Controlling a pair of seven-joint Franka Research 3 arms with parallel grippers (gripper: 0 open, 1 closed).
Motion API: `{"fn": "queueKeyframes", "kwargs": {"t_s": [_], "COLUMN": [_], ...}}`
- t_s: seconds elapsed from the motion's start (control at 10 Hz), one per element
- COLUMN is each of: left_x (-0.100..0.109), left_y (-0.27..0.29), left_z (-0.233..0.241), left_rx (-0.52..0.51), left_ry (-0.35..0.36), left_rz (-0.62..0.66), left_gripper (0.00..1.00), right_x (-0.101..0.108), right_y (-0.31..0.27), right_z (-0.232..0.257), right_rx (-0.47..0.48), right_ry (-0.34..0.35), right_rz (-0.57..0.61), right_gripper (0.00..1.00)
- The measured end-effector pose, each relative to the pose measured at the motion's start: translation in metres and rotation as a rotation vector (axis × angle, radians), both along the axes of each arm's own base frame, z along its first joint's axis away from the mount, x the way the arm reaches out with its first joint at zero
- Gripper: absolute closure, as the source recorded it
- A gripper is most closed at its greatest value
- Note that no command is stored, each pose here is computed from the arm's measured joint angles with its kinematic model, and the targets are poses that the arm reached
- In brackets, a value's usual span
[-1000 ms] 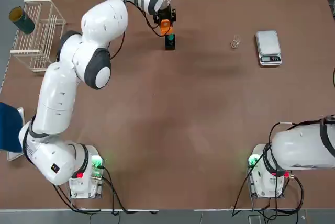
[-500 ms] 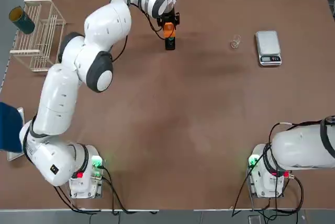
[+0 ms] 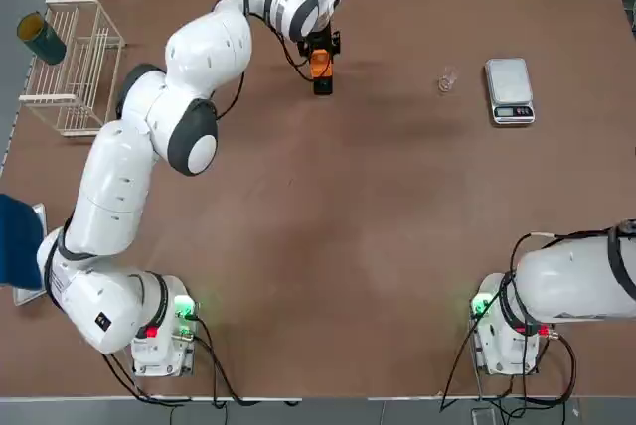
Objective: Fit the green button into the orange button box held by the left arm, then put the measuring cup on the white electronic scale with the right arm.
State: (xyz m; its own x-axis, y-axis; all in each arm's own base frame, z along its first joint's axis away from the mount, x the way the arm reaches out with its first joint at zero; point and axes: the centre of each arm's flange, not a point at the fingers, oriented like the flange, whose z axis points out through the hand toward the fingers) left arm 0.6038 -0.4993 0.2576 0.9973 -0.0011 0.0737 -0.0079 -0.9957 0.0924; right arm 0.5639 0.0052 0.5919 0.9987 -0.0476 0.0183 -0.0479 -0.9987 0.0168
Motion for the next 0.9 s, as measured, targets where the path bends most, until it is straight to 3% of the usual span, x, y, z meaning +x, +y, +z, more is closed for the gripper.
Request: {"fn": "queueKeyframes", "kwargs": {"t_s": [0.2,0.4,0.9], "left_x": [-0.002,-0.006,-0.006], "left_y": [-0.003,-0.006,-0.005], "left_z": [-0.003,-0.004,-0.011], "left_rx": [0.001,0.001,0.008], "left_ry": [0.004,0.006,0.012], "left_rz": [0.011,0.019,0.027], "left_gripper": [0.21,0.21,0.21], "right_x": [0.01,0.023,0.051], "right_y": [0.023,0.056,0.079], "right_z": [-0.046,-0.107,-0.251], "right_rx": [0.012,0.017,0.037], "right_ry": [-0.017,0.016,0.018], "right_rz": [-0.008,-0.033,-0.121], "right_gripper": [0.0,0.0,0.0]}}
